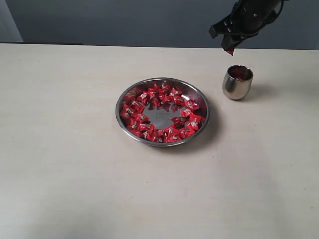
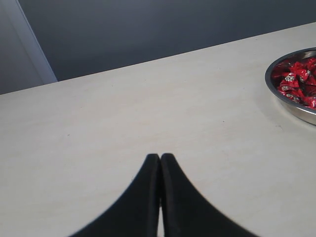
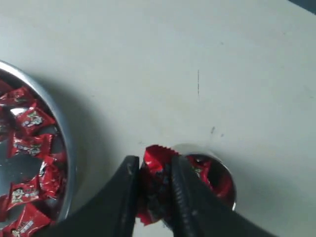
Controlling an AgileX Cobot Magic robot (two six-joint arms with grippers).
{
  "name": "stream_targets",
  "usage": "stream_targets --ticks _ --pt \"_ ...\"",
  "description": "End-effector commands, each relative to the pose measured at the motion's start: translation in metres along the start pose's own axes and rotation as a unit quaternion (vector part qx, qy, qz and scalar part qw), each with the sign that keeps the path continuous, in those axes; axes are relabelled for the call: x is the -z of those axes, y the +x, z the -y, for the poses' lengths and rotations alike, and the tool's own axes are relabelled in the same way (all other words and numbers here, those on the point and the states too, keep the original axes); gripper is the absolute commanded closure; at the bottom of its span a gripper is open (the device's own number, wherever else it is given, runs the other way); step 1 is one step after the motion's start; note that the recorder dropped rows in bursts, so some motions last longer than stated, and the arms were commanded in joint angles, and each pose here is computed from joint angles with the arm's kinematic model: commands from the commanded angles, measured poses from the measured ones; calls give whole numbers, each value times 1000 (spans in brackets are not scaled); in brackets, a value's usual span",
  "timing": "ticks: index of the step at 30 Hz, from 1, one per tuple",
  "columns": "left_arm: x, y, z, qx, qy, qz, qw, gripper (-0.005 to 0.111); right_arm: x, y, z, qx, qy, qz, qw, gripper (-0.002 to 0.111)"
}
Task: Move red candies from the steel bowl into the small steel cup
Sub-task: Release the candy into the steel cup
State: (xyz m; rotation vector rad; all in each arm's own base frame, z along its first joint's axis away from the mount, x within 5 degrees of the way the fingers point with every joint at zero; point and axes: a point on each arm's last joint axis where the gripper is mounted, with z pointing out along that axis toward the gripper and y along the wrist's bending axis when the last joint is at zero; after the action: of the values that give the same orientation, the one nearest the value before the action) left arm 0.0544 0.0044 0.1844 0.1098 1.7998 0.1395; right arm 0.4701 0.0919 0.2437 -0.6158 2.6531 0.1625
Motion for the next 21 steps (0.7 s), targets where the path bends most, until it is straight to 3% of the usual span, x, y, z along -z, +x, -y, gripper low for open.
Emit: stream_targets --ticks 1,16,18,21 --pt "0 -1 0 1 0 6 1000 106 5 6 18 -29 -5 -3 1000 109" --pt "0 -1 0 1 0 6 1000 106 -17 17 31 -37 -6 -42 998 109" --pt "0 -1 0 1 0 6 1000 106 -18 19 32 -31 2 -50 998 103" --pt "0 -1 0 1 0 6 1000 106 -19 21 35 -23 14 -65 998 87"
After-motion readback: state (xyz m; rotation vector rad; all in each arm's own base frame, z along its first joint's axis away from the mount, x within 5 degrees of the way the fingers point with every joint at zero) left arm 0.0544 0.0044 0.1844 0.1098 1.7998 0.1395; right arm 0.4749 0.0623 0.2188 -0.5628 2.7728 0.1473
